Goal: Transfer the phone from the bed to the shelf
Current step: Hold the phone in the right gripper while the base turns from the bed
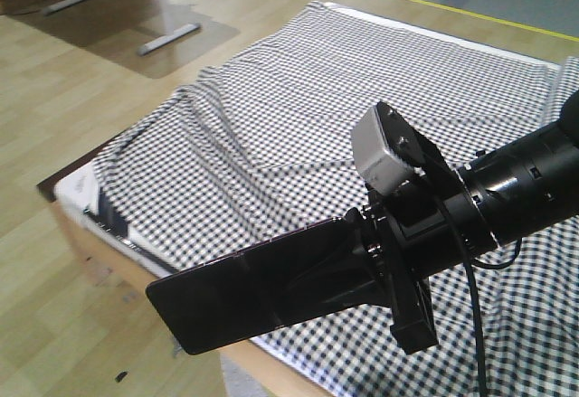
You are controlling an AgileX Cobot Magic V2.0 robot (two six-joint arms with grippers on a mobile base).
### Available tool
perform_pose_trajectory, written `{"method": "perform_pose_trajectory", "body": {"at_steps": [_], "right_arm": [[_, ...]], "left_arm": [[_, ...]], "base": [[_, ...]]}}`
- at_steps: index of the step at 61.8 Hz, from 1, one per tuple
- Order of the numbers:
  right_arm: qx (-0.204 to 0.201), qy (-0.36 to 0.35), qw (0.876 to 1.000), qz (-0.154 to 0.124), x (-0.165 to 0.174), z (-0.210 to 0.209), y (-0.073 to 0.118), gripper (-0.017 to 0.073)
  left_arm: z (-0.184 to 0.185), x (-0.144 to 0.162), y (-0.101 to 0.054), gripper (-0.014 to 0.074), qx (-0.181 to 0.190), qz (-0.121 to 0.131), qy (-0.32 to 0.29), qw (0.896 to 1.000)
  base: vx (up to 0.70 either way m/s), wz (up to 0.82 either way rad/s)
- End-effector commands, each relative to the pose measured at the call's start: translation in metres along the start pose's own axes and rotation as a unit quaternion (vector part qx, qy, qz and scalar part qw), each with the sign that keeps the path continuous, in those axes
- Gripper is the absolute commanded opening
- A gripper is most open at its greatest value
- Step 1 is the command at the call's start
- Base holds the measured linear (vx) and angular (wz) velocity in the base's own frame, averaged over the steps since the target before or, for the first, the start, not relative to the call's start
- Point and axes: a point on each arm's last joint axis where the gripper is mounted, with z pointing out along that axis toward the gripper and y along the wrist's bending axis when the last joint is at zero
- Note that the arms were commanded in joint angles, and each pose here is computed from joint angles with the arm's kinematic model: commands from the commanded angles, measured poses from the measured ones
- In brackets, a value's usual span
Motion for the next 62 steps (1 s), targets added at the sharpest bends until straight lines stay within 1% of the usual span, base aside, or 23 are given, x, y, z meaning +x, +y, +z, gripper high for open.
{"method": "perform_pose_trajectory", "body": {"at_steps": [1, 29, 62], "right_arm": [[-0.039, -0.04, 0.998, -0.016, -0.0144, -0.0103, 0.0174, -0.0001], [-0.039, -0.04, 0.998, -0.016, -0.0144, -0.0103, 0.0174, -0.0001], [-0.039, -0.04, 0.998, -0.017, -0.0144, -0.0103, 0.0174, -0.0001]], "left_arm": [[-0.0004, -0.0061, 0.0007, 0.0001, -0.003, -0.007, -0.038, 0.999], [-0.0004, -0.0061, 0.0007, 0.0001, -0.003, -0.007, -0.038, 0.999], [-0.0004, -0.0061, 0.0007, 0.0001, -0.003, -0.007, -0.038, 0.999]], "base": [[-0.11, 0.42], [-0.11, 0.44], [-0.12, 0.51]]}}
